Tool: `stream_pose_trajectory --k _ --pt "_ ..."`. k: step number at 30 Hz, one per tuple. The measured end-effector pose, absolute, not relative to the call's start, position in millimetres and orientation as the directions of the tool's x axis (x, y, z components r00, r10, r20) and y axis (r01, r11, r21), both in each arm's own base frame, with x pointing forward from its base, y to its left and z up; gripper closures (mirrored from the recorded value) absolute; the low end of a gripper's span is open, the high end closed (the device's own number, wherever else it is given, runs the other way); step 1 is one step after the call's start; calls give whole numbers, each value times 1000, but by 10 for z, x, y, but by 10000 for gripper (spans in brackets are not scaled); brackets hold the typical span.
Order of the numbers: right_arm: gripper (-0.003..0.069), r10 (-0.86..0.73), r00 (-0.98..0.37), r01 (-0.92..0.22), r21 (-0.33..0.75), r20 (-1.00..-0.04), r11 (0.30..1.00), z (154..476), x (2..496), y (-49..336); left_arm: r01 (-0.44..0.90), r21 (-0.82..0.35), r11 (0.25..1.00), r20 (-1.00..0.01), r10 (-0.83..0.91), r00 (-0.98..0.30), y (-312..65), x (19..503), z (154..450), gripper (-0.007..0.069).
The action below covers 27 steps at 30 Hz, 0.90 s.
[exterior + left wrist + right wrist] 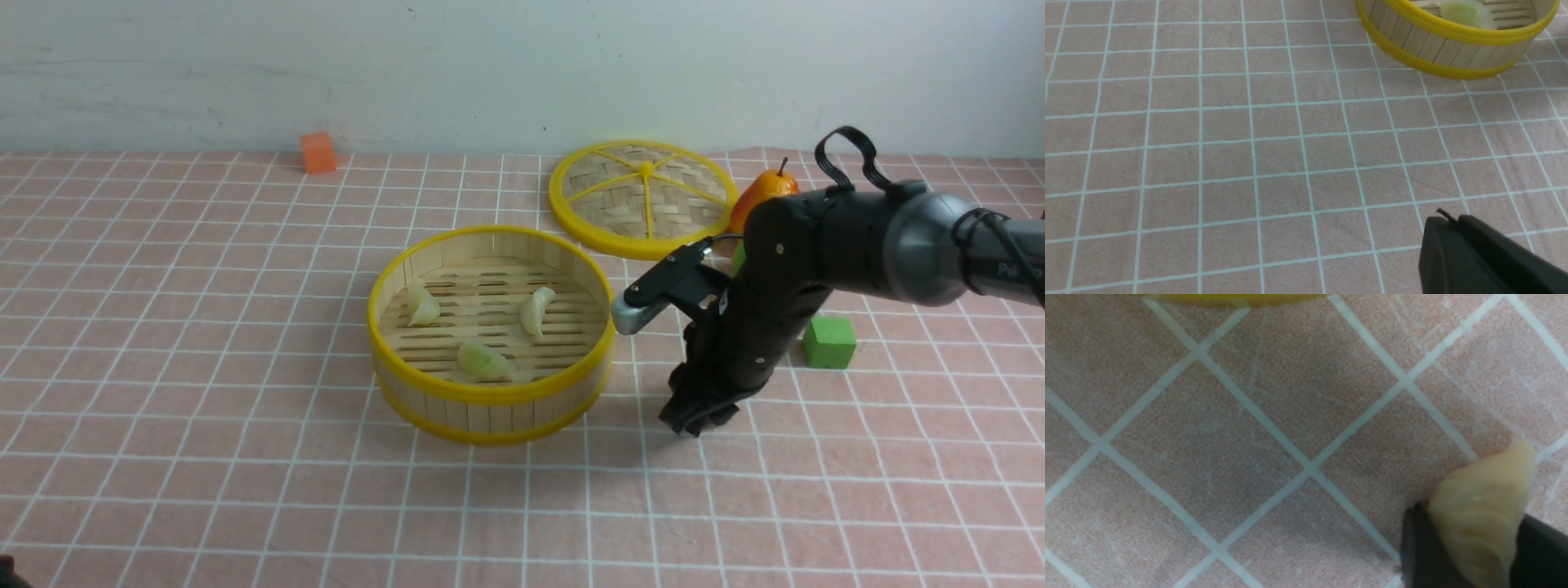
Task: Put the dumplings into the steamer on the table with the pink tablecloth.
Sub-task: 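Reach for and grasp a dumpling lying on the table beside the steamer, then place the dumpling in the bamboo steamer basket with the right gripper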
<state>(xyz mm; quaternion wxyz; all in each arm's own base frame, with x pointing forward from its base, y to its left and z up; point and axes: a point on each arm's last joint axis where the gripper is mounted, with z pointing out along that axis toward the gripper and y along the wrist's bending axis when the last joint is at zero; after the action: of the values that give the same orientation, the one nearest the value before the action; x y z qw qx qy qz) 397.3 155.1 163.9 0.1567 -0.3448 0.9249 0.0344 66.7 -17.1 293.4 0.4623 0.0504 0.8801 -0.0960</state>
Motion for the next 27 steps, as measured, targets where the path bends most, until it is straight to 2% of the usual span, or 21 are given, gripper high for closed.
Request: stream_pose_trajectory --k 3,6,9,10,11,13,17,19,21,27 --pt "461 -643 -712 -662 -36 -282 749 1726 3971 1576 178 -122 976 -826 0 -564 -172 669 2937 608" --pt "459 -667 -684 -687 -48 -294 725 2030 3991 1686 178 -121 976 -827 0 -562 -172 671 2938 605" --pt "459 -683 -619 -717 -75 -388 693 2503 4001 1959 179 -121 976 -828 0 -560 -172 672 2940 604" --pt "459 -680 -617 -717 -74 -395 693 2531 3999 1982 179 -122 976 -829 -1 -559 -172 672 2942 604" --pt "459 -670 -581 -724 -81 -461 685 2748 3994 2144 180 -121 976 -831 -1 -556 -173 674 2944 604" --pt "459 -653 -547 -731 -82 -525 678 2913 3976 2366 181 -122 976 -833 -2 -553 -174 676 2947 604" --pt "459 -621 -522 -731 -68 -585 679 2931 4008 2647 182 -127 975 -834 -6 -552 -178 676 2949 603" --pt "459 -589 -518 -719 -58 -620 693 2736 4126 2834 186 -154 970 -827 -24 -561 -195 670 2944 599" --pt "459 -576 -518 -712 -55 -632 700 2655 4178 2877 188 -166 968 -825 -32 -565 -202 667 2944 597" --pt "459 -525 -517 -680 -49 -676 732 2112 4424 3032 192 -188 963 -819 -46 -572 -216 662 2943 594"
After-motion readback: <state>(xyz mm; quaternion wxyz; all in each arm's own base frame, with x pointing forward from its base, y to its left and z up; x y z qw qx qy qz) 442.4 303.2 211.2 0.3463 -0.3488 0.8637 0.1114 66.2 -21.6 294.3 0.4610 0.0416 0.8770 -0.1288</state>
